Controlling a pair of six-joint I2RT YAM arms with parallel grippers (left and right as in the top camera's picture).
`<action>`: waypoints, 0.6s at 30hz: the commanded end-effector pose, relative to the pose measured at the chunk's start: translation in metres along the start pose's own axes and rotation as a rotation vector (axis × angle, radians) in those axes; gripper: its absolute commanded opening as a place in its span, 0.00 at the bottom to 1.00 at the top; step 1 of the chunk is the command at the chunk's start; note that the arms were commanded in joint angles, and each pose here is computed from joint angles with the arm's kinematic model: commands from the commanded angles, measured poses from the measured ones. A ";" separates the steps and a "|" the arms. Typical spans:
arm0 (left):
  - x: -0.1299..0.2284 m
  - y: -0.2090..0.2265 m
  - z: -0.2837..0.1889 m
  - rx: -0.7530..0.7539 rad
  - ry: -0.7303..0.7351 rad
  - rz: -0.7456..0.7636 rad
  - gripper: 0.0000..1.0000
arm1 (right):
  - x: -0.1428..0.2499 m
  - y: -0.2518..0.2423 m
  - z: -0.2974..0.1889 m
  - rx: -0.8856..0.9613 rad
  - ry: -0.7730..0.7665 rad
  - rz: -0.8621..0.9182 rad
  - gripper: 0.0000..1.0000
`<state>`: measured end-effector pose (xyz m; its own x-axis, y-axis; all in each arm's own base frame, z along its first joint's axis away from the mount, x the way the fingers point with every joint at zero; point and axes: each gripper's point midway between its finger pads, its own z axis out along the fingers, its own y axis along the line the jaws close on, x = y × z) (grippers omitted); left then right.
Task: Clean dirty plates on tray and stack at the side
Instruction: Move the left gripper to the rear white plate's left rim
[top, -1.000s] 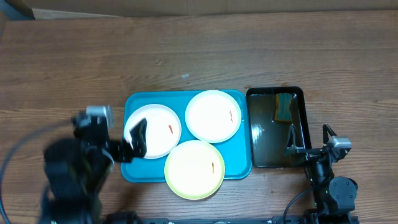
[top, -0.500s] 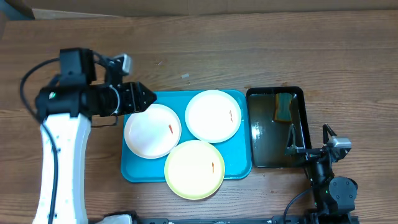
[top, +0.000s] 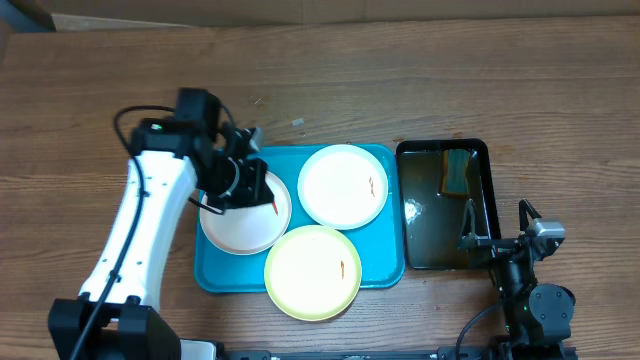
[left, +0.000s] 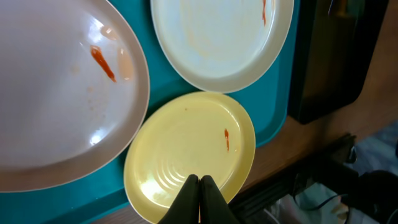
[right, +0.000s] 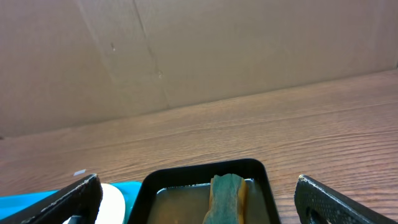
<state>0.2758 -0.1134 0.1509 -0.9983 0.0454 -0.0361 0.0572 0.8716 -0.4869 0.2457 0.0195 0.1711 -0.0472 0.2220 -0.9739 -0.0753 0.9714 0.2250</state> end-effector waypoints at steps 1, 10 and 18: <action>0.008 -0.007 0.018 -0.013 0.030 0.072 0.04 | 0.003 0.002 0.000 -0.013 0.000 -0.003 1.00; 0.012 -0.038 0.042 0.001 0.039 0.149 0.04 | -0.015 0.023 -0.004 -0.116 -0.013 0.161 1.00; 0.014 -0.056 0.051 0.012 0.034 0.164 0.04 | -0.102 0.033 -0.032 -0.034 0.063 0.168 1.00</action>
<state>0.2616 -0.1820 0.1361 -0.9676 0.2289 -0.1065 0.2515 0.8364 -0.4870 0.2269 0.0299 0.2080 -0.1849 0.3530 -0.9172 -0.0895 0.9233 0.3734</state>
